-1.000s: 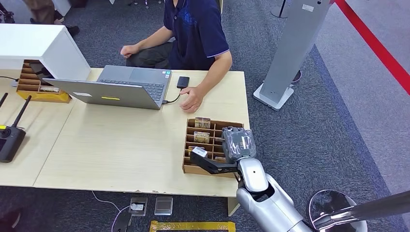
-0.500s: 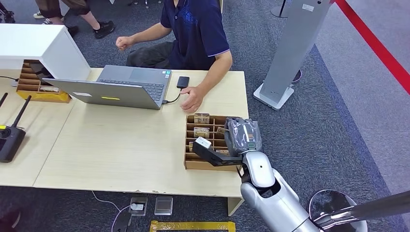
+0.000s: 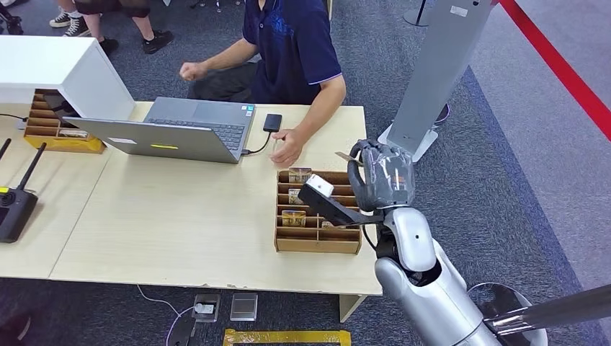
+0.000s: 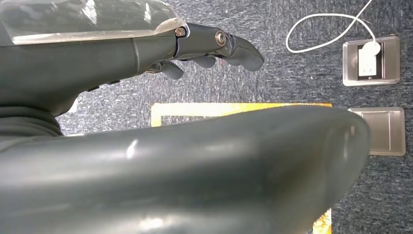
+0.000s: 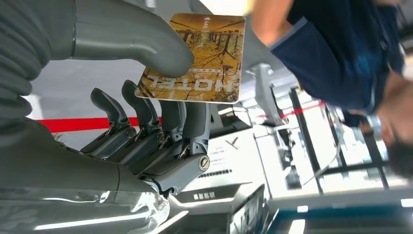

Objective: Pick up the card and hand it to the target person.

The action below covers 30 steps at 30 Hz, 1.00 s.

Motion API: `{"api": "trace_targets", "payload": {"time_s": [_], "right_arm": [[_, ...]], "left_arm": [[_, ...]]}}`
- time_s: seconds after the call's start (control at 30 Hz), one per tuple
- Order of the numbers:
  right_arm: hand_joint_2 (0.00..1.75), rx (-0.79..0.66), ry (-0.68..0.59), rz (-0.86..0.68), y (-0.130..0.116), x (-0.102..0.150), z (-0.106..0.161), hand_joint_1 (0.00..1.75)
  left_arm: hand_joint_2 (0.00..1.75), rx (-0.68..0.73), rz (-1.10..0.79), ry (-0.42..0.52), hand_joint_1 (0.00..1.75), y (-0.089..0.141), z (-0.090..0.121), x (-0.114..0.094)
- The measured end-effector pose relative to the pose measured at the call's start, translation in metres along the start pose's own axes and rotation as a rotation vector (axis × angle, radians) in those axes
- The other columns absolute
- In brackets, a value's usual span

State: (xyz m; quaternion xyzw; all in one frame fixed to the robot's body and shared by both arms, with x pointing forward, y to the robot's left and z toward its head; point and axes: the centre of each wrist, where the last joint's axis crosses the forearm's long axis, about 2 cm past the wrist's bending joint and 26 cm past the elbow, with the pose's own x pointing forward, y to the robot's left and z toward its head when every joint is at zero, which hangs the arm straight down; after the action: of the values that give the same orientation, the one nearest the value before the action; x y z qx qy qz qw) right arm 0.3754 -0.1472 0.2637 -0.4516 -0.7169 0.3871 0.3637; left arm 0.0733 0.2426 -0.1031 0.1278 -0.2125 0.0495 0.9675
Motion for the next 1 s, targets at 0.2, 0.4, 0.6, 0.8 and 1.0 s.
{"api": "trace_targets", "payload": {"time_s": [0.2, 0.4, 0.6, 0.8, 1.0], "right_arm": [[1.75, 0.085, 0.022, 0.032, 0.029, -0.006, -0.03, 1.42], [1.75, 0.181, 0.039, 0.075, 0.054, -0.002, -0.037, 1.42], [1.75, 0.213, 0.035, 0.142, 0.064, 0.006, -0.039, 1.44], [1.75, 0.205, 0.039, 0.161, 0.07, 0.007, -0.041, 1.44], [1.75, 0.202, 0.036, 0.157, 0.071, 0.009, -0.041, 1.44]], "left_arm": [[0.0, -0.018, -0.032, -0.021, 0.0, 0.002, -0.001, 0.0], [0.0, -0.018, -0.041, -0.021, 0.0, 0.002, -0.001, -0.001], [0.0, -0.011, -0.054, -0.027, 0.0, 0.003, -0.001, 0.0], [0.0, 0.002, -0.057, -0.035, 0.0, 0.008, -0.003, 0.0], [0.0, 0.015, -0.062, -0.034, 0.0, 0.011, -0.004, 0.0]]}}
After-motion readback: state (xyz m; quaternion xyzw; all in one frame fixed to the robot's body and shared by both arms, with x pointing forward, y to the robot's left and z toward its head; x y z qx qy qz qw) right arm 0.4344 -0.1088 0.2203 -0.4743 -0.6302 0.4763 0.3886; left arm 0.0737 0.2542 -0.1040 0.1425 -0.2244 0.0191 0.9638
